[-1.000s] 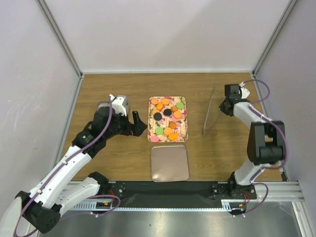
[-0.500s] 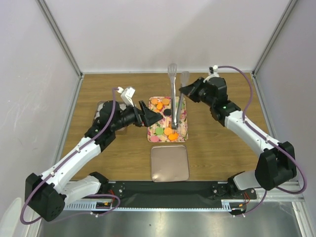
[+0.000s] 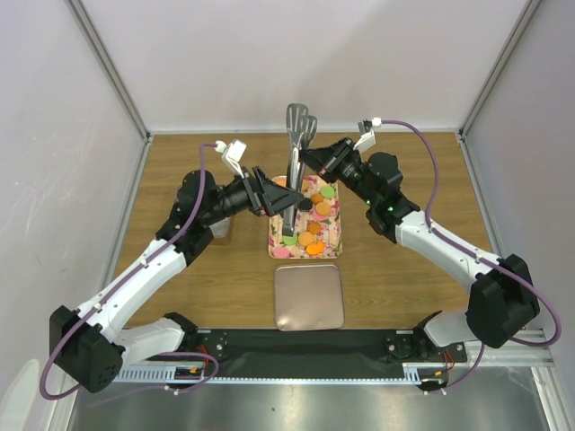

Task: Pack the cookies

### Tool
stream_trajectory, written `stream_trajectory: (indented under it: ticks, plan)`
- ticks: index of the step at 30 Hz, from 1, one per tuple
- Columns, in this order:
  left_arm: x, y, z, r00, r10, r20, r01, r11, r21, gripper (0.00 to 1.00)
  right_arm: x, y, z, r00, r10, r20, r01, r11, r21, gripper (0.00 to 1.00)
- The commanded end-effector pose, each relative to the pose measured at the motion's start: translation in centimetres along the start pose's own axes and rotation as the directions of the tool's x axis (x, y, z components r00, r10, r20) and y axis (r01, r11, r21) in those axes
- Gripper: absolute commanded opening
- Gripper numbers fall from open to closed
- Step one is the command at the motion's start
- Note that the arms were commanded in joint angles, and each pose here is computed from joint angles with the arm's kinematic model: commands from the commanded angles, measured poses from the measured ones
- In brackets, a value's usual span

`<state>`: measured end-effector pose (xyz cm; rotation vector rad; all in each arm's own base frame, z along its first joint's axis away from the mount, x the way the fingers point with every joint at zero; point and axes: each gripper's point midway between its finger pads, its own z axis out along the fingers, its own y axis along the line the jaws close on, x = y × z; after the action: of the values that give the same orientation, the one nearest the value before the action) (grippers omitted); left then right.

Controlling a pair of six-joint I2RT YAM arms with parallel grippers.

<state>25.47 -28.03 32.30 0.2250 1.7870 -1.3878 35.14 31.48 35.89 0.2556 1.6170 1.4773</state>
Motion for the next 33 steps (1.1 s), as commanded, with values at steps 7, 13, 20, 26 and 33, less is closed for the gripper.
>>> stream_trajectory:
  ticks: [7,13,20,26,33]
  plan:
    - [-2.0,-4.9,0.2,0.998,-0.044,0.033,0.036,0.973,0.228,1.00,-2.3,5.7,-1.2,0.989,0.080,0.127,-0.044,0.963,-0.266,0.00]
    - [-2.1,-6.0,0.1,0.993,-0.113,0.024,0.100,0.948,0.302,1.00,-2.2,6.2,-1.9,0.981,0.100,0.168,-0.043,0.950,-0.310,0.00]
    - [-1.9,-6.2,-0.2,0.992,-0.126,0.015,0.115,0.941,0.320,1.00,-1.4,6.5,-1.7,0.983,0.110,0.149,-0.056,0.943,-0.327,0.00]
    - [-1.4,-5.3,-0.1,0.993,-0.115,0.019,0.104,0.949,0.296,0.94,-1.5,6.5,-2.0,0.973,0.147,0.179,-0.085,0.946,-0.313,0.00]
    - [-1.7,-5.3,-0.2,0.994,-0.099,0.035,0.085,0.955,0.284,0.86,-1.2,6.5,-2.3,0.967,0.164,0.197,-0.093,0.941,-0.326,0.00]
